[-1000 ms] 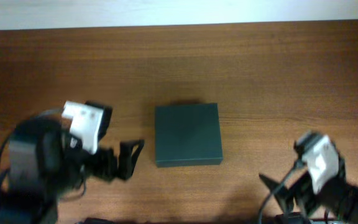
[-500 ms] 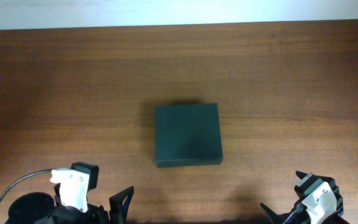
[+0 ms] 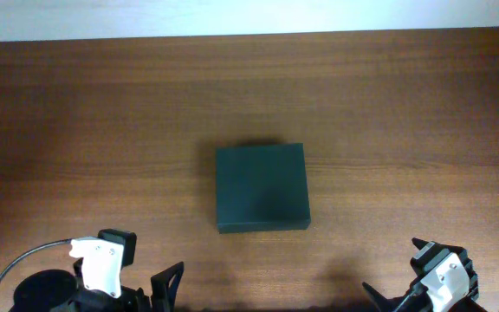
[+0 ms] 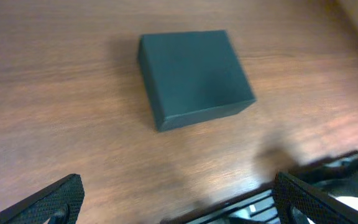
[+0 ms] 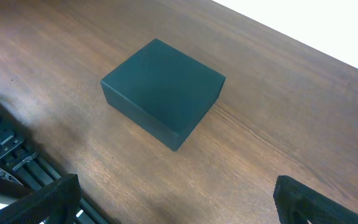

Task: Pack container

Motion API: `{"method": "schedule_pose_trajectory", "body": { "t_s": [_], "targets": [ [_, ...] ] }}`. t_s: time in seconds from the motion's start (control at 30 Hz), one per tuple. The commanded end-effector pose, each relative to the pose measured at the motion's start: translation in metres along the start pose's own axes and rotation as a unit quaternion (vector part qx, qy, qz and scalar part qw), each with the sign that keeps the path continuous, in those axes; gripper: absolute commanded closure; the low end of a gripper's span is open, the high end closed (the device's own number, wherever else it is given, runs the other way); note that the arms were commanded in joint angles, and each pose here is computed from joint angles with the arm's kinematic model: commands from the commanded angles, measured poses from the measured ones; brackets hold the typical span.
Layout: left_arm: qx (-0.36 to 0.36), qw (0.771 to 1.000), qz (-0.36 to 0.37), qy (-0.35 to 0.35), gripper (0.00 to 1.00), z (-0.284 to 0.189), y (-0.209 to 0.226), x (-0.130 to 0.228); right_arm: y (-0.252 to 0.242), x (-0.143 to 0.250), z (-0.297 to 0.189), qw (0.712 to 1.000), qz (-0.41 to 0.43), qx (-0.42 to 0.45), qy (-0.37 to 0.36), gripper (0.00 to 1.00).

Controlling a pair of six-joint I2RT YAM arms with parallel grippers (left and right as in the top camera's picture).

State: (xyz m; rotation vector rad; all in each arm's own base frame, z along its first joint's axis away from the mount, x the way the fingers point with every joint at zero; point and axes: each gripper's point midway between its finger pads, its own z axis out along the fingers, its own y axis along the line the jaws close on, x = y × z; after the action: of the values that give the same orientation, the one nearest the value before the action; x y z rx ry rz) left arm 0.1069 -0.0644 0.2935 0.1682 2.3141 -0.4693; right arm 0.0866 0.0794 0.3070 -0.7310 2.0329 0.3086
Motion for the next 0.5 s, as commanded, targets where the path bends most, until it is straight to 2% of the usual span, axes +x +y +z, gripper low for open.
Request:
{"method": "schedule_pose_trajectory", "body": {
  "t_s": [0.0, 0.2, 0.33, 0.47],
  "targets": [
    [-0.062, 0.998, 0.012, -0.017, 0.01, 0.000, 0.022, -0.006, -0.001, 0.002, 0.001, 1.000, -0.004, 0.002, 0.002, 0.01],
    [-0.193, 0.975, 0.016, -0.107, 0.01, -0.002, 0.068, -0.038, -0.001, 0.002, 0.001, 1.000, -0.004, 0.002, 0.002, 0.01],
    [-0.215, 0.962, 0.045, -0.165, 0.01, 0.009, 0.081, -0.045, -0.001, 0.002, 0.001, 1.000, -0.004, 0.002, 0.002, 0.01],
    [-0.231, 0.954, 0.048, -0.185, 0.01, 0.038, 0.099, -0.029, -0.001, 0.002, 0.001, 1.000, -0.004, 0.002, 0.002, 0.01]
  ]
}}
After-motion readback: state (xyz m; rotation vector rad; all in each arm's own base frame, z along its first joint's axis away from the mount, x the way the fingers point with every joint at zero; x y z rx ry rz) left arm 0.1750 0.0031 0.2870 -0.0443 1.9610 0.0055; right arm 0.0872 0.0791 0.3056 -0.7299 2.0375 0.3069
